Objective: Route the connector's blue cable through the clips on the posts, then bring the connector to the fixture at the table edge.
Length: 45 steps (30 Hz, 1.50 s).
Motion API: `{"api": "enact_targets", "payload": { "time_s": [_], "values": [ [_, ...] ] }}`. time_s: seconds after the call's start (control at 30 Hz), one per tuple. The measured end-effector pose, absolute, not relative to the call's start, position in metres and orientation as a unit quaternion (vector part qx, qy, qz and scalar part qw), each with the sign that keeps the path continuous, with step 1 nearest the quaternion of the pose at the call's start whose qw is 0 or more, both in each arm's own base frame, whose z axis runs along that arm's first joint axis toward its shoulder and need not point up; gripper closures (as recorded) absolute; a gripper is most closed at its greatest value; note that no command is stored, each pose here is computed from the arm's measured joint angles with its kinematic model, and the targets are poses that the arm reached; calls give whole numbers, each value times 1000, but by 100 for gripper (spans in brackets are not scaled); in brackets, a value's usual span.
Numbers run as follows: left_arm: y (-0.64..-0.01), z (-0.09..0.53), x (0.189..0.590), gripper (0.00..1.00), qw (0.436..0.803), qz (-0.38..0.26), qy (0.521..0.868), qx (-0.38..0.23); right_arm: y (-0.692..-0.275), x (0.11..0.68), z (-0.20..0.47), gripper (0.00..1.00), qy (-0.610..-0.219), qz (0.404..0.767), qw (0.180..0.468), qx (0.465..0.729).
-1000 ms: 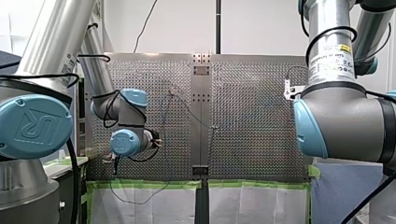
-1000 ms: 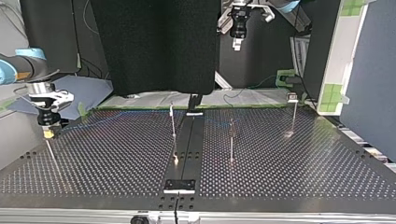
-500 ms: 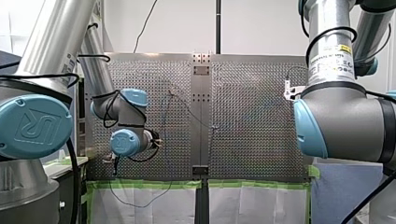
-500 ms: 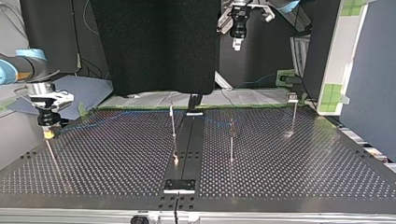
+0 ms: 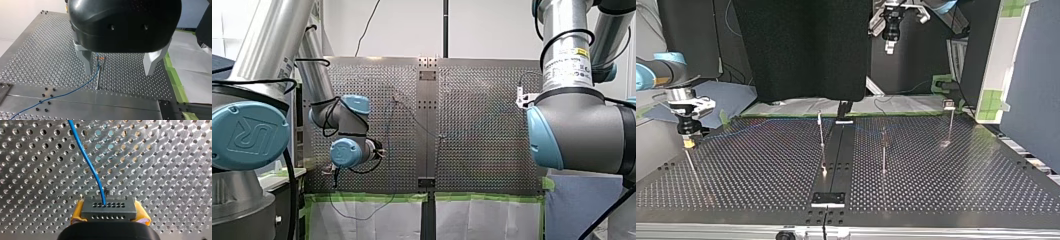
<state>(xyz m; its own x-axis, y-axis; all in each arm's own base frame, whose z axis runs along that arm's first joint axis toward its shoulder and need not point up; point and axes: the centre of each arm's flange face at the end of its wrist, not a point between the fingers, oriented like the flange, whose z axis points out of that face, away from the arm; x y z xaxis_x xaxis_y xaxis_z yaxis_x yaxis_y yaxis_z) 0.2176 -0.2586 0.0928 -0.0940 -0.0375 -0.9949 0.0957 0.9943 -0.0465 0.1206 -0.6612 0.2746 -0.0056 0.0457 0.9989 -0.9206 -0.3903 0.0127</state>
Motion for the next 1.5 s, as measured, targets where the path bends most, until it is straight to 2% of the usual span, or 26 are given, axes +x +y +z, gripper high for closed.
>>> {"api": "enact_targets", "payload": {
  "time_s": [0.8,0.83,0.93,0.97,1.0,1.03,1.07,1.1,1.17,1.5],
  "values": [
    [-259,93,220,0,673,-49,738,19,-664,121,279,100,-371,605,406,576],
    [-259,93,220,0,673,-49,738,19,-664,121,279,96,-371,605,406,576],
    [-259,94,221,0,673,-49,738,19,-665,121,279,96,-370,604,407,576],
    [-260,94,221,0,673,-49,738,19,-665,121,279,88,-370,604,408,576],
    [-260,94,221,0,673,-49,738,19,-665,121,279,88,-370,604,408,576],
    [-260,94,221,0,673,-49,738,19,-665,121,279,29,-370,604,408,576],
    [-260,94,221,0,673,-49,738,19,-665,121,279,18,-371,604,408,576],
    [-260,94,221,0,673,-49,738,19,-665,121,279,18,-371,604,409,575],
    [-260,94,221,0,673,-49,738,19,-665,121,280,10,-371,604,411,573],
    [-260,94,221,0,672,-48,739,20,-665,122,280,1,-372,604,411,573]
  ]
}}
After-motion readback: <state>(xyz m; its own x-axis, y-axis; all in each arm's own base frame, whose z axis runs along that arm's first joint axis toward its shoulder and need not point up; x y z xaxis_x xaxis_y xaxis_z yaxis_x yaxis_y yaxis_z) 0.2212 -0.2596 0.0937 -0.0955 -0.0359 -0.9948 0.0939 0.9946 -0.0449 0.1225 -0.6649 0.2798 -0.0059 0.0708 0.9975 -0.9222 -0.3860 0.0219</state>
